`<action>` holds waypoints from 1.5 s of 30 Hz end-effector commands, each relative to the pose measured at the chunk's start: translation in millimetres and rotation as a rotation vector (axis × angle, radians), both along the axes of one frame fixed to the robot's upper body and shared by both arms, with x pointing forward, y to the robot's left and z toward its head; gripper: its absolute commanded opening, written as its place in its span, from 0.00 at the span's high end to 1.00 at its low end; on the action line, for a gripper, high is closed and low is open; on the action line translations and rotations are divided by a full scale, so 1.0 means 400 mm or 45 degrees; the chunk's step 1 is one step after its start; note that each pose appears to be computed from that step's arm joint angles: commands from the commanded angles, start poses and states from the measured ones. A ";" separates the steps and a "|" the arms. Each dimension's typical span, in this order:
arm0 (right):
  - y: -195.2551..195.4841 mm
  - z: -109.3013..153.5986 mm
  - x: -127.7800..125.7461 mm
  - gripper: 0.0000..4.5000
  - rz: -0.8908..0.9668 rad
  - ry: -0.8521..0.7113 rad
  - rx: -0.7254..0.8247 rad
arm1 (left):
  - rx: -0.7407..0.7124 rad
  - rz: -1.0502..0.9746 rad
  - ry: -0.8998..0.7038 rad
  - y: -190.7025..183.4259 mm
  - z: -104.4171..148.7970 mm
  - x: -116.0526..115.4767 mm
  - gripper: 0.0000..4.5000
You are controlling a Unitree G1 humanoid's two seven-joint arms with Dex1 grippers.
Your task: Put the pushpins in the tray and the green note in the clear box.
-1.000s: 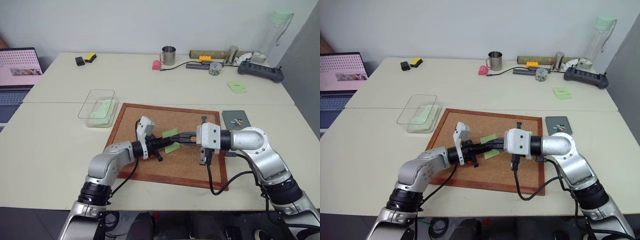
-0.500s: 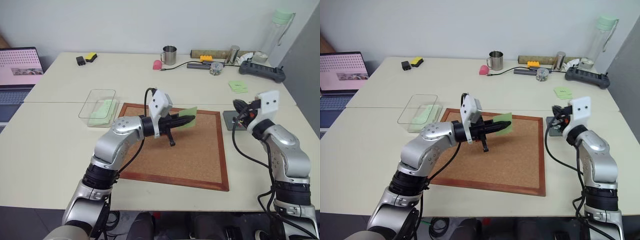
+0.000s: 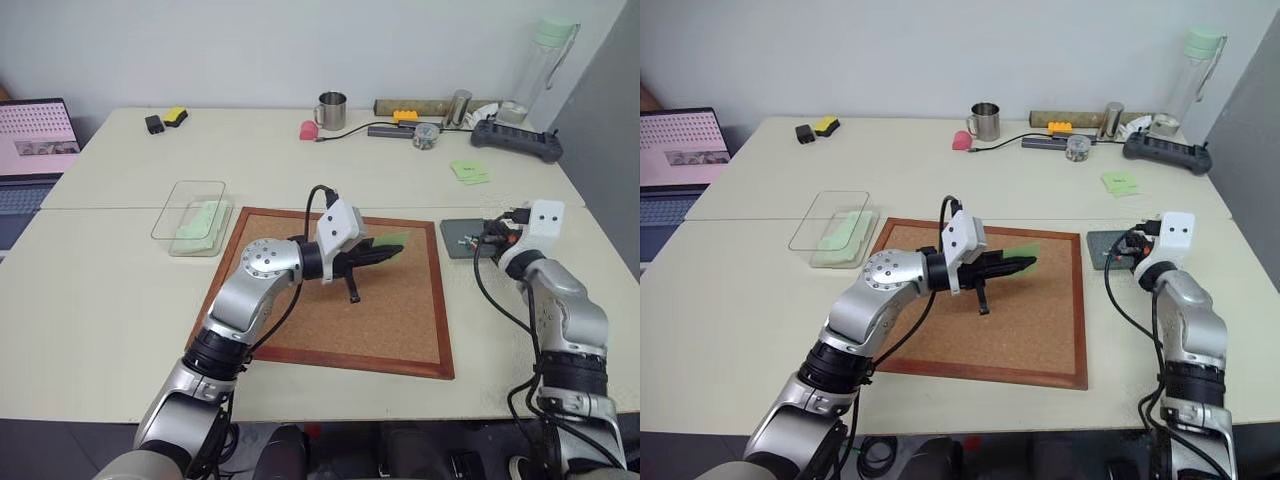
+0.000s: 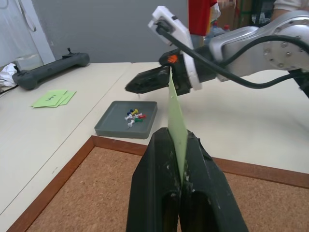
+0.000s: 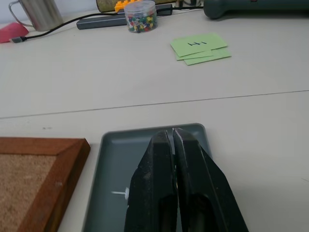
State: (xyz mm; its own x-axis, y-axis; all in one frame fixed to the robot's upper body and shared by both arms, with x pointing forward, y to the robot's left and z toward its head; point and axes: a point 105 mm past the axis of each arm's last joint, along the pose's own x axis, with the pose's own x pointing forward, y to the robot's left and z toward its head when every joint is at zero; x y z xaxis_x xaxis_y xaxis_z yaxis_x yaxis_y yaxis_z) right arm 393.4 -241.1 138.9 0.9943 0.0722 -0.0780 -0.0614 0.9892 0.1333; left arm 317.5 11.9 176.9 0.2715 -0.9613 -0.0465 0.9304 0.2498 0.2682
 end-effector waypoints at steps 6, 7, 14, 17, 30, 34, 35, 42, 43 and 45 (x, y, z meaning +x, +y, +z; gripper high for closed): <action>0.007 0.016 0.034 0.77 0.018 -0.037 0.142 | -0.048 0.031 -0.018 0.015 0.032 -0.008 1.00; 0.008 0.014 0.034 0.72 0.021 -0.035 0.144 | -0.048 0.034 -0.016 0.017 0.032 -0.008 1.00; 0.003 0.002 0.034 0.40 0.022 -0.024 0.135 | -0.047 0.048 -0.008 0.022 0.032 -0.007 1.00; -0.001 0.013 0.032 0.23 0.020 -0.049 0.097 | -0.053 0.054 -0.001 0.024 0.033 -0.006 1.00; 0.287 0.139 -0.189 0.09 0.926 -0.262 -0.232 | -0.295 0.765 0.085 0.286 0.088 0.164 1.00; 0.360 0.184 -0.254 0.09 1.118 -0.304 -0.163 | -0.323 1.261 -0.034 0.457 0.108 0.236 1.00; 0.374 0.193 -0.265 0.09 1.150 -0.311 -0.144 | -0.337 1.367 -0.058 0.495 0.113 0.245 1.00; 0.442 0.262 -0.299 0.09 1.268 -0.403 -0.087 | -0.404 1.791 0.015 0.652 0.070 0.270 1.00; 0.443 0.267 -0.298 0.09 1.267 -0.407 -0.087 | -0.404 1.799 0.031 0.657 0.064 0.272 1.00; 0.444 0.274 -0.297 0.09 1.263 -0.413 -0.081 | -0.394 1.815 0.058 0.664 0.050 0.276 1.00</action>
State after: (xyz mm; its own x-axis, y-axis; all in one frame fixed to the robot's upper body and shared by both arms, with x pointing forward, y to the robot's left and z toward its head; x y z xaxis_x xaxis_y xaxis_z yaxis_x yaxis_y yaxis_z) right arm 279.8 -64.7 237.5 0.4810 0.8690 0.1161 -0.8693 0.4899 -0.0660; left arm 426.5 272.0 177.5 0.9925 0.1214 0.0145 -0.1216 0.9925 0.0147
